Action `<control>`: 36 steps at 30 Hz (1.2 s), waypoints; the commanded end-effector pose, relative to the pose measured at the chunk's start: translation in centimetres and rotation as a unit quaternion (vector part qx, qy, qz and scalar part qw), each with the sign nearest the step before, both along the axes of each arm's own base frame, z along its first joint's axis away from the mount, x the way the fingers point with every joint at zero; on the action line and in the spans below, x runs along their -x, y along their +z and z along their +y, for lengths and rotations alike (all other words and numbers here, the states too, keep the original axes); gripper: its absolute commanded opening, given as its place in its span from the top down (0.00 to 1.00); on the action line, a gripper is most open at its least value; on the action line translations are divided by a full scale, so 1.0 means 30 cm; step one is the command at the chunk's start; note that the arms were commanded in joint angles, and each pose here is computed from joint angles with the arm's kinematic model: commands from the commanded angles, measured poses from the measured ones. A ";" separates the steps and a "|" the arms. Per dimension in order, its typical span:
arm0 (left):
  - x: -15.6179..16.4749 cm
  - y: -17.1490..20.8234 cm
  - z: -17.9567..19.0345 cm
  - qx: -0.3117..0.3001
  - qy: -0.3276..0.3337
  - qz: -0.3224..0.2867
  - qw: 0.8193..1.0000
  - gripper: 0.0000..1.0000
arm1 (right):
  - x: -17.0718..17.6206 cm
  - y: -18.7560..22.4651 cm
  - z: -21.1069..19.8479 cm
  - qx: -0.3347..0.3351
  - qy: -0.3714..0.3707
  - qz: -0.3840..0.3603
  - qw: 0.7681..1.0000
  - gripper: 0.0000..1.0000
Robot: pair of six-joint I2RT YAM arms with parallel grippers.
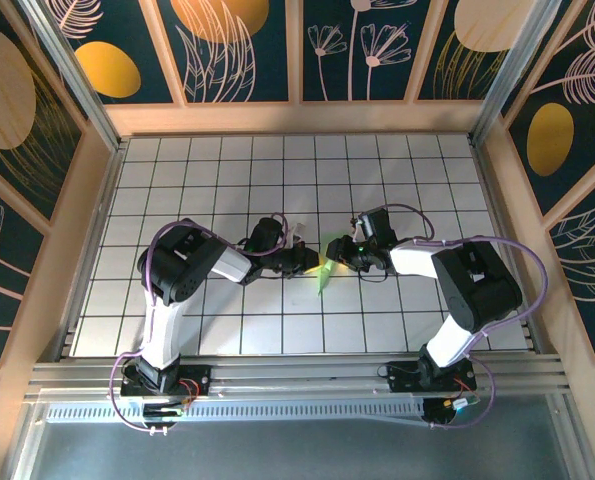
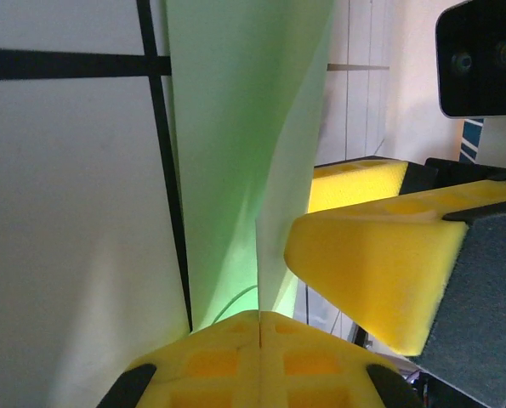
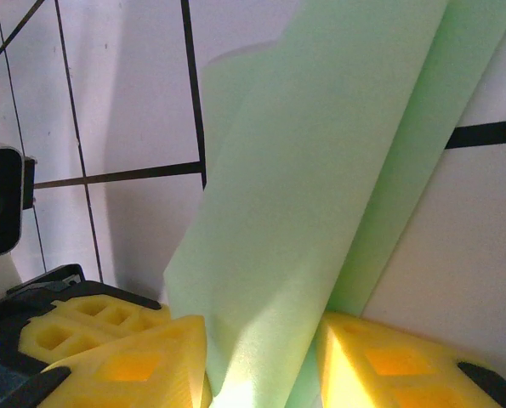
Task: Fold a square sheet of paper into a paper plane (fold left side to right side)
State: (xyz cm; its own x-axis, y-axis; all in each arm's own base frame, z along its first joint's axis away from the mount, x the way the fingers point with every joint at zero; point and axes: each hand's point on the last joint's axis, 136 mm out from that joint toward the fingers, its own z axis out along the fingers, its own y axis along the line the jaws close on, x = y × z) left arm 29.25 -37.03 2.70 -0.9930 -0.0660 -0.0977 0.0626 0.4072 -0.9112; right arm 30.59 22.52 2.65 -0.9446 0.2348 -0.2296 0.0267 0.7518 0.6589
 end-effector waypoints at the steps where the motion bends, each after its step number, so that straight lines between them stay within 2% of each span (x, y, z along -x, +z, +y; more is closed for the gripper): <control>1: -0.010 -0.028 0.002 -0.011 -0.007 -0.006 1.000 1.00 | 0.015 -0.060 -0.028 0.041 0.000 0.015 0.999 0.61; 11: -0.009 -0.081 0.020 -0.051 -0.010 -0.005 0.999 1.00 | 0.007 -0.038 -0.027 0.043 0.003 0.006 0.999 0.60; 20: -0.002 -0.132 0.050 -0.096 -0.013 -0.001 0.995 1.00 | -0.001 0.025 -0.009 0.009 0.000 -0.007 1.000 0.60; 36: 0.002 -0.191 0.076 -0.133 -0.009 0.012 0.991 1.00 | 0.003 0.044 -0.048 0.025 -0.017 -0.006 1.000 0.61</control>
